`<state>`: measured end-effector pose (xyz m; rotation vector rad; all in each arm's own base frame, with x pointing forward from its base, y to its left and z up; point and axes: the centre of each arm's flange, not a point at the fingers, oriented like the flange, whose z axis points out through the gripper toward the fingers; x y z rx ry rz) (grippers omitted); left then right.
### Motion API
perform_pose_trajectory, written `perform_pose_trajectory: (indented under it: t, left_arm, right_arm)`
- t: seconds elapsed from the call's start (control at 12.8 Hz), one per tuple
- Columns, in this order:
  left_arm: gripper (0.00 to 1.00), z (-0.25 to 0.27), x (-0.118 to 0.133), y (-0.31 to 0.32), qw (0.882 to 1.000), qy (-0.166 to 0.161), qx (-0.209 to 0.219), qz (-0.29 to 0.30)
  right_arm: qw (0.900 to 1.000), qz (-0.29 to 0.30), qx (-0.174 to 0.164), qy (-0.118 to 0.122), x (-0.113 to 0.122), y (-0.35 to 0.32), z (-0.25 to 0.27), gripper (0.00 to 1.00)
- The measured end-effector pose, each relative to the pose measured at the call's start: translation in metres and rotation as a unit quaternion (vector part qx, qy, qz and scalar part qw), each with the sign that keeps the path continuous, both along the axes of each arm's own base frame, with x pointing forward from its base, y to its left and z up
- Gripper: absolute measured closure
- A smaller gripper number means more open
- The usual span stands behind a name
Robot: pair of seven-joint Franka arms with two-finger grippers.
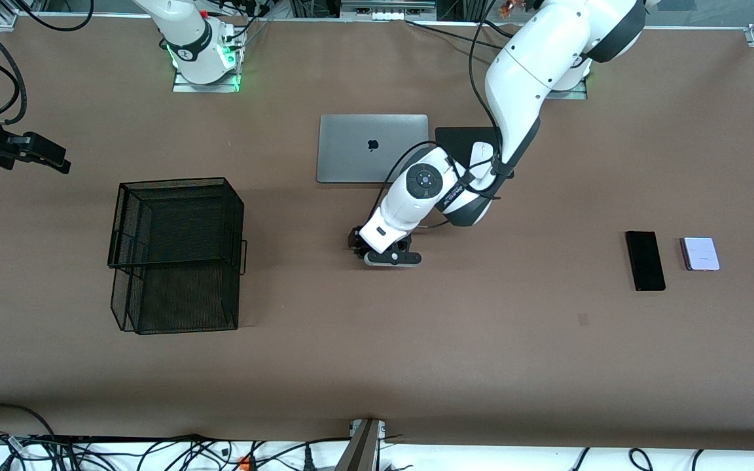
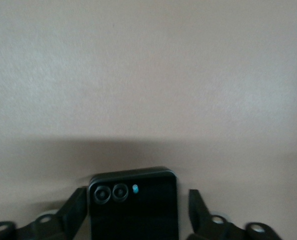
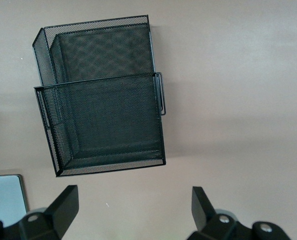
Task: Place phones with both arms
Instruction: 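Carry the flip phone beside the laptop and release it with the left gripper, then move the left gripper to the tall phone while the right gripper reaches the flip phone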
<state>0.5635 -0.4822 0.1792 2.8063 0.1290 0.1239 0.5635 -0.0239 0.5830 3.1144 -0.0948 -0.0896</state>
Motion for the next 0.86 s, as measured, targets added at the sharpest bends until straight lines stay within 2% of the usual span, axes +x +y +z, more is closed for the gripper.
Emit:
perform_pose_trajectory:
  t: [0.08, 0.16, 0.23, 0.39, 0.63, 0.86]
  left_arm:
    - [0.0, 0.006, 0.005, 0.003, 1.0, -0.001, 0.0, 0.004]
    - [0.0, 0.015, 0.014, 0.01, 1.0, 0.005, 0.009, 0.009]
    - [0.0, 0.046, 0.034, 0.035, 0.999, 0.023, 0.033, 0.021]
    - [0.0, 0.091, 0.052, 0.079, 0.995, 0.05, 0.085, 0.016]
    - [0.0, 0.149, 0.078, 0.174, 0.98, 0.072, 0.183, -0.021]
    - [0.0, 0.158, 0.1, 0.278, 0.964, 0.111, 0.242, -0.023]
  right_arm:
    - [1.0, 0.0, 0.0, -0.001, 0.0, 0.0, 0.0, 0.0]
    - [1.0, 0.0, 0.0, -0.001, 0.0, 0.0, 0.0, 0.0]
    - [1.0, 0.002, 0.0, -0.002, 0.0, 0.002, 0.0, 0.0]
    - [1.0, 0.009, 0.0, 0.0, 0.001, 0.01, -0.001, 0.0]
    - [0.999, 0.038, 0.001, -0.001, 0.009, 0.045, -0.012, 0.0]
    - [0.999, 0.044, 0.004, -0.011, 0.021, 0.104, -0.033, 0.0]
